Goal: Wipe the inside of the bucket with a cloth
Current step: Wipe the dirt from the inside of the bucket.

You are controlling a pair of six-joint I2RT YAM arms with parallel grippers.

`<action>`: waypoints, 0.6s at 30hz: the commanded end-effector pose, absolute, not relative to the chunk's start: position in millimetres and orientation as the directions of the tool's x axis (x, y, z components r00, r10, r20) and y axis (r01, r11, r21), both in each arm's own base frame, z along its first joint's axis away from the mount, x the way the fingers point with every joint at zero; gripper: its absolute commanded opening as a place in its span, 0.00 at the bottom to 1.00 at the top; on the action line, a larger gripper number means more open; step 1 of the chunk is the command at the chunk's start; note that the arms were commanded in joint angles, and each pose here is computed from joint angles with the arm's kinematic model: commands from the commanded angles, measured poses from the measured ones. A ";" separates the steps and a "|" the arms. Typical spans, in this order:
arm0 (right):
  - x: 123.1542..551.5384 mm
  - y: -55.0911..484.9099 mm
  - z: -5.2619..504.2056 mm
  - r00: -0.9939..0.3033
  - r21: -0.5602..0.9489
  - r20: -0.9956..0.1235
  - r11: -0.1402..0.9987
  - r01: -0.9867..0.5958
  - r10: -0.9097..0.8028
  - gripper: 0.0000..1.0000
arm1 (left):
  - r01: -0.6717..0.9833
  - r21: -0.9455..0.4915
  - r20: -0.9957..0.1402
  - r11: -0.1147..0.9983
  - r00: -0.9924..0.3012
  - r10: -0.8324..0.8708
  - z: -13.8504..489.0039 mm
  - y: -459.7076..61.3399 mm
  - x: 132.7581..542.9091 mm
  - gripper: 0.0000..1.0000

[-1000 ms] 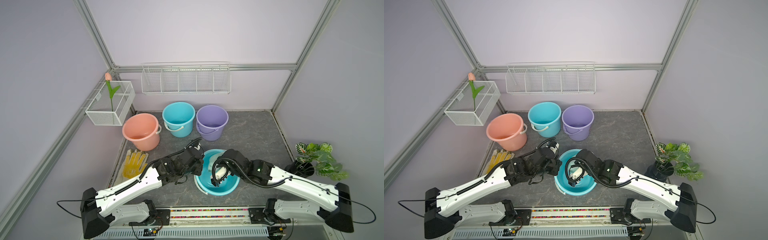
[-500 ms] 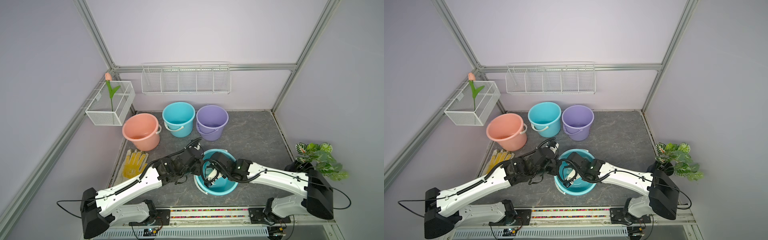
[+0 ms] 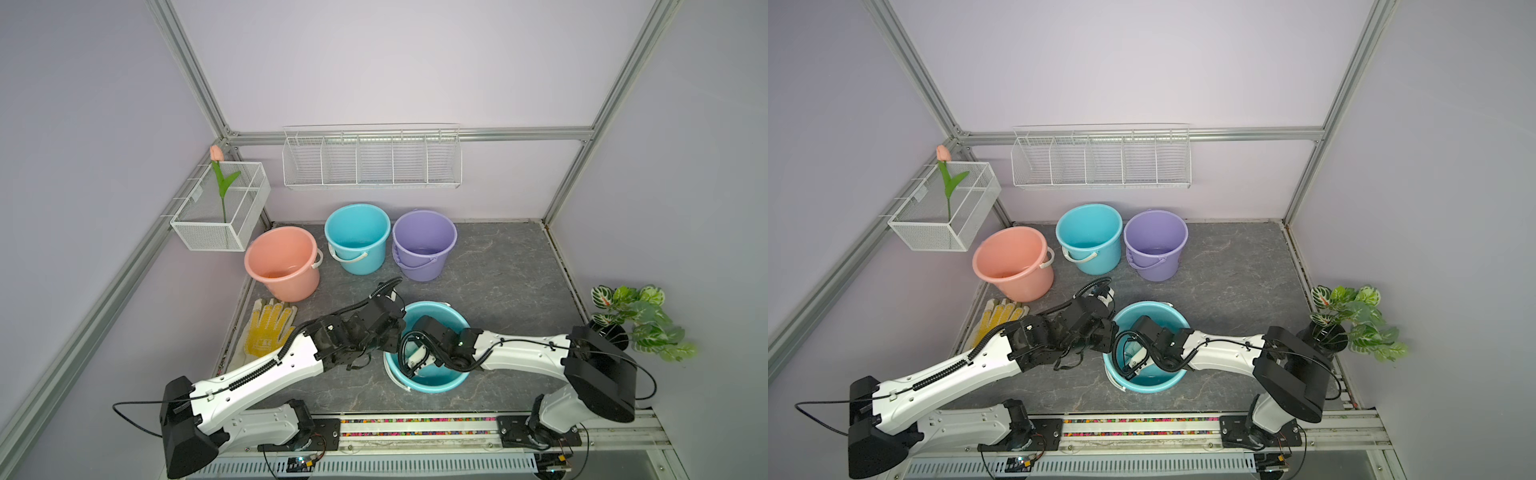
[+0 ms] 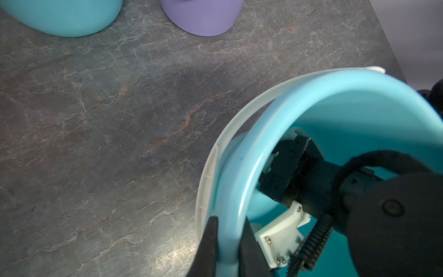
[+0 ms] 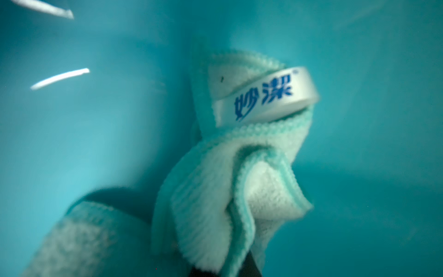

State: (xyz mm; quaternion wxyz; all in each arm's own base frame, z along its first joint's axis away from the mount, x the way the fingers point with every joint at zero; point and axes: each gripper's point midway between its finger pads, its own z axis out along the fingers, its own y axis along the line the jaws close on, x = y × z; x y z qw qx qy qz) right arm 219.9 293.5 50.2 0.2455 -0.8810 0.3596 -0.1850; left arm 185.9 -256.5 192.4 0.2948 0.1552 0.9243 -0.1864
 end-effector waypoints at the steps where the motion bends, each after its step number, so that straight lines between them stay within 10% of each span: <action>1: 200.6 284.9 17.1 0.671 -0.492 0.080 -0.615 -0.617 -0.737 0.07 | 0.414 -0.312 -0.658 0.855 -0.744 0.120 213.8 -268.2 190.8 0.00; 18: 182.4 325.0 159.1 0.896 -0.758 0.139 -0.628 -0.179 -0.423 0.07 | 0.454 -0.331 -0.656 0.827 -0.741 0.144 215.5 -278.1 187.4 0.00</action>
